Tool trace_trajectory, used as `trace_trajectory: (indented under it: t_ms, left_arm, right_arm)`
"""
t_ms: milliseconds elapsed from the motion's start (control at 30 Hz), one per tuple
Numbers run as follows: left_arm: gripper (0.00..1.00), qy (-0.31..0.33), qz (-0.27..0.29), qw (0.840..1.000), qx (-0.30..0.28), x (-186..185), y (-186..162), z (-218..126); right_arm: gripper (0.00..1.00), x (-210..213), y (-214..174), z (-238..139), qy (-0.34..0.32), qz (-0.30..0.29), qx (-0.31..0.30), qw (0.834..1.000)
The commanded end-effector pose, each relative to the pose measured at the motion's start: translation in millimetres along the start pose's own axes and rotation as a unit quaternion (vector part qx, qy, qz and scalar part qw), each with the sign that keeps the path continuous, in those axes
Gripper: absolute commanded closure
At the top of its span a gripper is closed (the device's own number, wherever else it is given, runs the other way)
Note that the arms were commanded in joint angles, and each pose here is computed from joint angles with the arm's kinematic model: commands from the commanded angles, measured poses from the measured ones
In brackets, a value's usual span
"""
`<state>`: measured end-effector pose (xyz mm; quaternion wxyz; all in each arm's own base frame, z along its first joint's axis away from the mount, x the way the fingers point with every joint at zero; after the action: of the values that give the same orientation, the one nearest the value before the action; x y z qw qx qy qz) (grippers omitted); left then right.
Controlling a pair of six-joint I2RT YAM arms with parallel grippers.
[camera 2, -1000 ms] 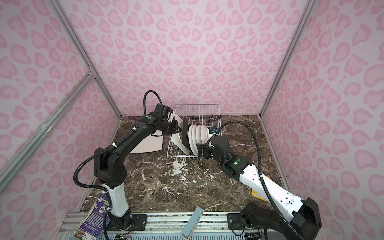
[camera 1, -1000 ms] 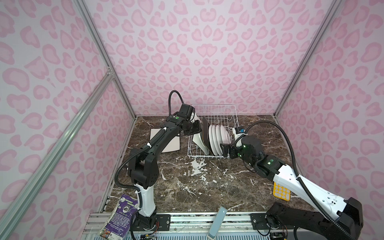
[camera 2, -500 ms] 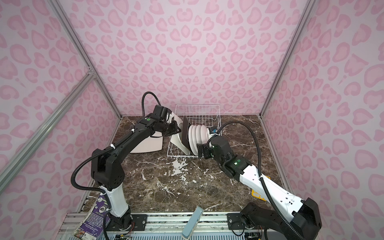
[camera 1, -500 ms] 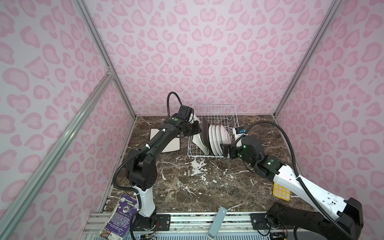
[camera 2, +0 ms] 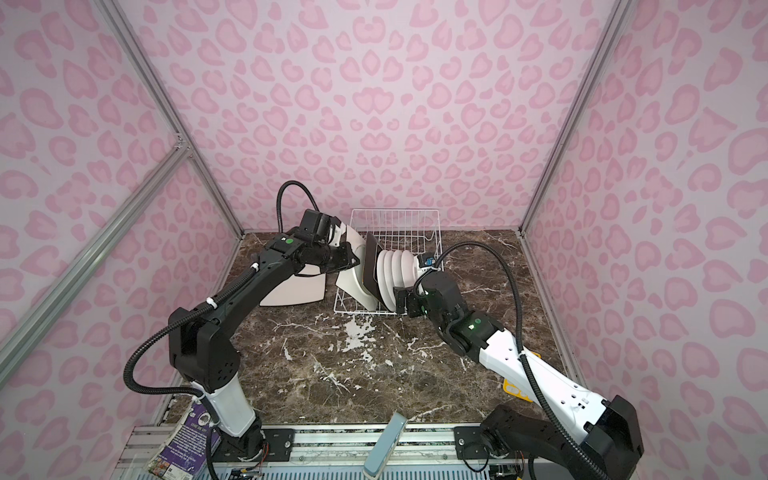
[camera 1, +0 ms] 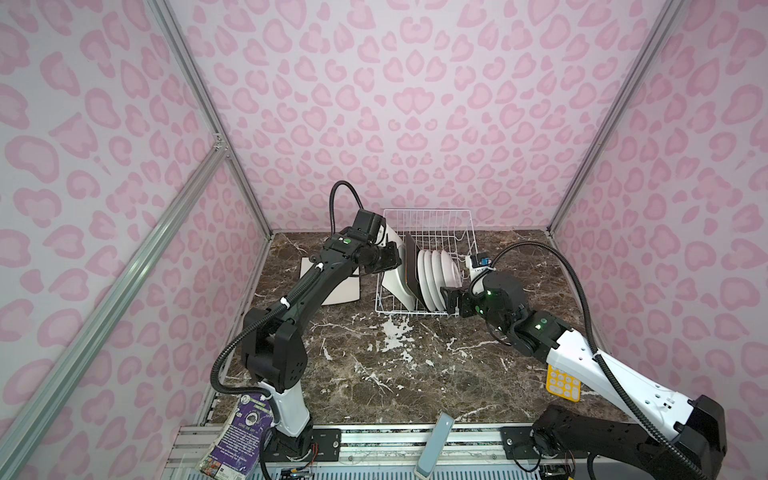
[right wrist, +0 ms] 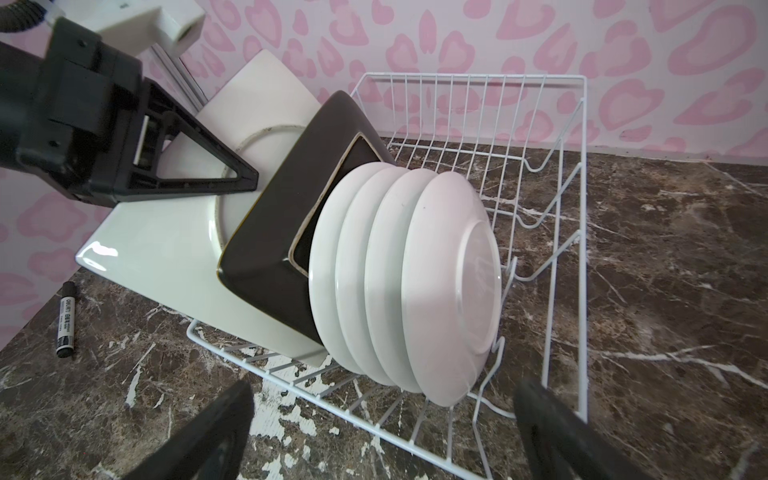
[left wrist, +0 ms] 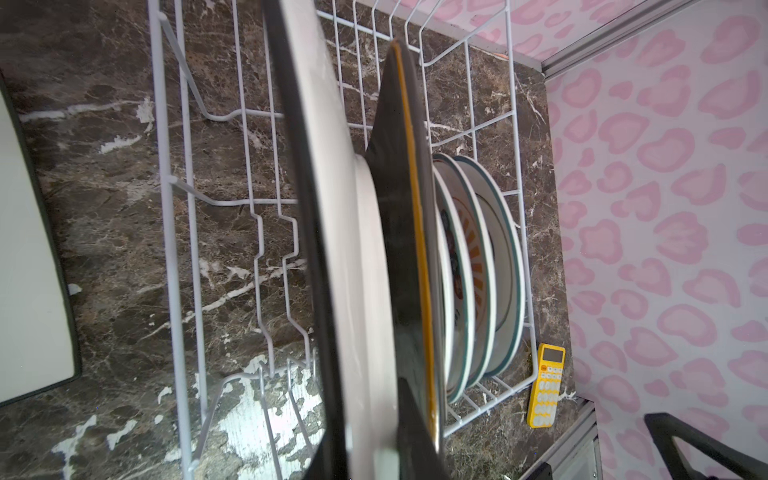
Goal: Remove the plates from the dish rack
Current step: 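Close the left gripper on the plate rim and tilt it out of the rack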
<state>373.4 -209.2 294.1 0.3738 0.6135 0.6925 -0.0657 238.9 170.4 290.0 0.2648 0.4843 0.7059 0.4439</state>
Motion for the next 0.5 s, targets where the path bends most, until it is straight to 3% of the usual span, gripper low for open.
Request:
trace_trajectory:
  t_ms: [0,467]
  left_arm:
    - [0.96,-0.046,0.026,0.998,-0.038,-19.7,11.8,-21.4]
    - [0.96,-0.035,0.059,0.995,-0.075,-29.0,9.3,-64.4]
  right_arm:
    - [0.01,-0.7,2.7,-3.4,-0.002,0.005,-0.008,1.0]
    - [0.01,1.4,6.0,-1.2,0.004,0.001,-0.005,1.0]
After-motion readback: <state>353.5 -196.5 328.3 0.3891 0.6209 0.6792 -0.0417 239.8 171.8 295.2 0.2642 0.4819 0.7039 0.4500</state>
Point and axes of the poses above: each gripper's point midway between its finger pads, its own z axis out along the fingers, its own x axis along the line the jaws close on, y = z × x, the point moved 9 cm from there along -z, back along the fingers, and after that the axes turned 8 degrees about -z, right-handed, at the moved point
